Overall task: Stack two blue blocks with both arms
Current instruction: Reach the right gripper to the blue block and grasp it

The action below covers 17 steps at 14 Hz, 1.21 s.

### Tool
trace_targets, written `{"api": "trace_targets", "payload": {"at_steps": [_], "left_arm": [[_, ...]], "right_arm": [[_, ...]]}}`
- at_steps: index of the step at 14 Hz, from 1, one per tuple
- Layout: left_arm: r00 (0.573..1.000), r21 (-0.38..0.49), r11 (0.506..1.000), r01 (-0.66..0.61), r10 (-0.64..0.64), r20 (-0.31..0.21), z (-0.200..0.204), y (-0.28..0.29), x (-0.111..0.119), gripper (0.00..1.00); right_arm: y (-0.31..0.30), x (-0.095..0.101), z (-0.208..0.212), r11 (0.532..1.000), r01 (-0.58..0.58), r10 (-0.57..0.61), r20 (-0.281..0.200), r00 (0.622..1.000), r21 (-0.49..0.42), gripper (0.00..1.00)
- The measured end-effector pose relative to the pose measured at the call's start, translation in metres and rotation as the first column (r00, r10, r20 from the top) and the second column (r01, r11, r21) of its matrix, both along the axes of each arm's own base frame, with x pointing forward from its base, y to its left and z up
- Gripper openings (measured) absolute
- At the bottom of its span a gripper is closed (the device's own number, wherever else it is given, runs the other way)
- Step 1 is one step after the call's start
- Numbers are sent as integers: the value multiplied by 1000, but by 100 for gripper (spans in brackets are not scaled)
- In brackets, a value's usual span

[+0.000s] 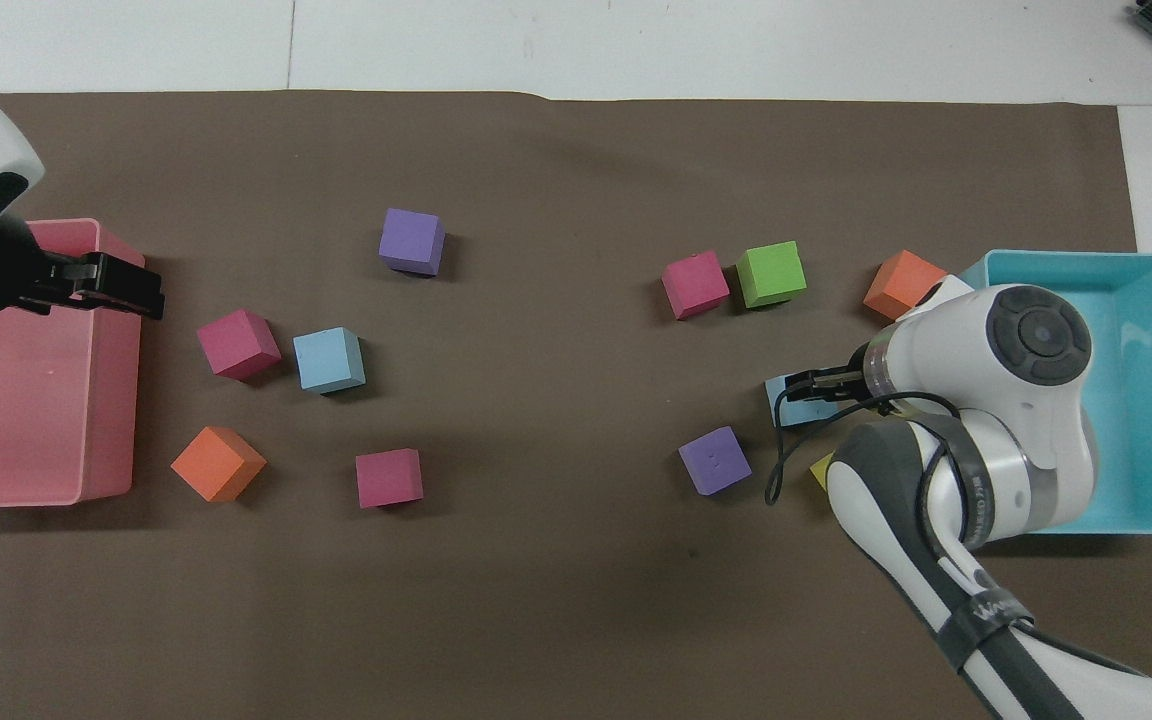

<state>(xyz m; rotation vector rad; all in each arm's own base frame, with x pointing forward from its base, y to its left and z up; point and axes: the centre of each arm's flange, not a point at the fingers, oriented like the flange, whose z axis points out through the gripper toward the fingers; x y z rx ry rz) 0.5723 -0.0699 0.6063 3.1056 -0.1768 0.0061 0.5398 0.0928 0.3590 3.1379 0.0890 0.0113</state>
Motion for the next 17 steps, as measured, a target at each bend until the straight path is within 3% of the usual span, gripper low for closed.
{"api": "trace_targets", "payload": {"at_steps": [5, 9, 17], "left_arm": [[1000, 0, 1000, 0, 0, 0, 0, 0, 0, 100], [1000, 0, 1000, 0, 0, 0, 0, 0, 0, 100], [1000, 0, 1000, 0, 0, 0, 0, 0, 0, 100]], "right_arm": [[8, -1, -11, 1000, -15, 15, 8, 1000, 1, 100], [15, -4, -43, 999, -49, 49, 25, 998, 5, 100], [24, -10, -63, 998, -58, 58, 2, 998, 13, 100]]}}
